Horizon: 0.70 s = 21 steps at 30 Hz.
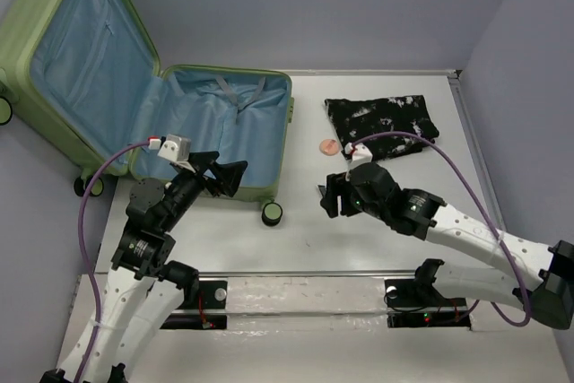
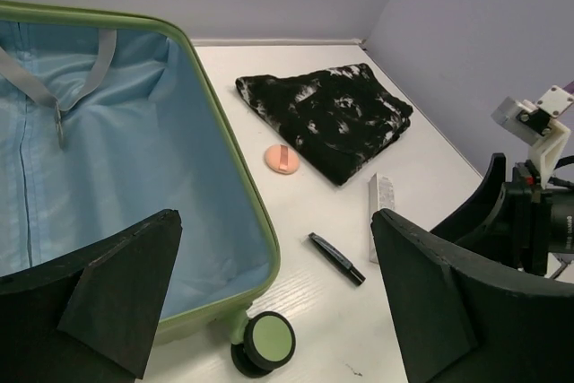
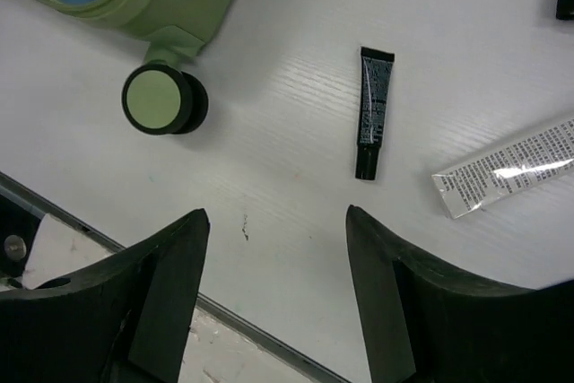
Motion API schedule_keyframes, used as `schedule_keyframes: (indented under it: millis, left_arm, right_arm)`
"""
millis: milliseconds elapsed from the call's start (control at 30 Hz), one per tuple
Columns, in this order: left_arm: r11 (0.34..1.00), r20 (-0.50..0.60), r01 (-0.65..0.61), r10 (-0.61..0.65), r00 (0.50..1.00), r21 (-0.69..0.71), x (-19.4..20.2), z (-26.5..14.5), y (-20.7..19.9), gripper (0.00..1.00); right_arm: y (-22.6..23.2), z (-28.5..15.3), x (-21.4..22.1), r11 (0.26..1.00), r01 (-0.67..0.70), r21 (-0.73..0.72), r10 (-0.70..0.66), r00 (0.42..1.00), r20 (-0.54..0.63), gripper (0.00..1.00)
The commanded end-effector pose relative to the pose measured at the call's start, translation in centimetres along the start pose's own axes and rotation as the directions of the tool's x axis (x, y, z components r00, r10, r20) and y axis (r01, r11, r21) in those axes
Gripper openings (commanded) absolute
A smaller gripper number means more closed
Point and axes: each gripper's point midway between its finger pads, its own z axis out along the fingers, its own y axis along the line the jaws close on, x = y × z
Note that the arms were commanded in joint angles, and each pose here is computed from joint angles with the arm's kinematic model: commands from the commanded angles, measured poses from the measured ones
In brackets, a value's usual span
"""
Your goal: Pack the luggage
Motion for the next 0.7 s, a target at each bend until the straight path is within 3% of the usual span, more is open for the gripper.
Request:
schedule_keyframes:
  millis: [0,667]
  left_arm:
    - [0.999,0.036,-0.021,0.020,0.999,0.035,-1.8,0.0,-0.9,0.99]
    - [1.000,0.033,-0.005,0.004,0.999,0.028,-1.7,0.2,-0.8,0.99]
  right_arm:
    - [-0.4,1.6,0.7,0.997,0.025,0.072,-0.023,0.999,-0.024,0.68]
    - [-1.9,8.7,3.7,0.953,0.172,0.248,-0.128,0.974,-0.186,0.59]
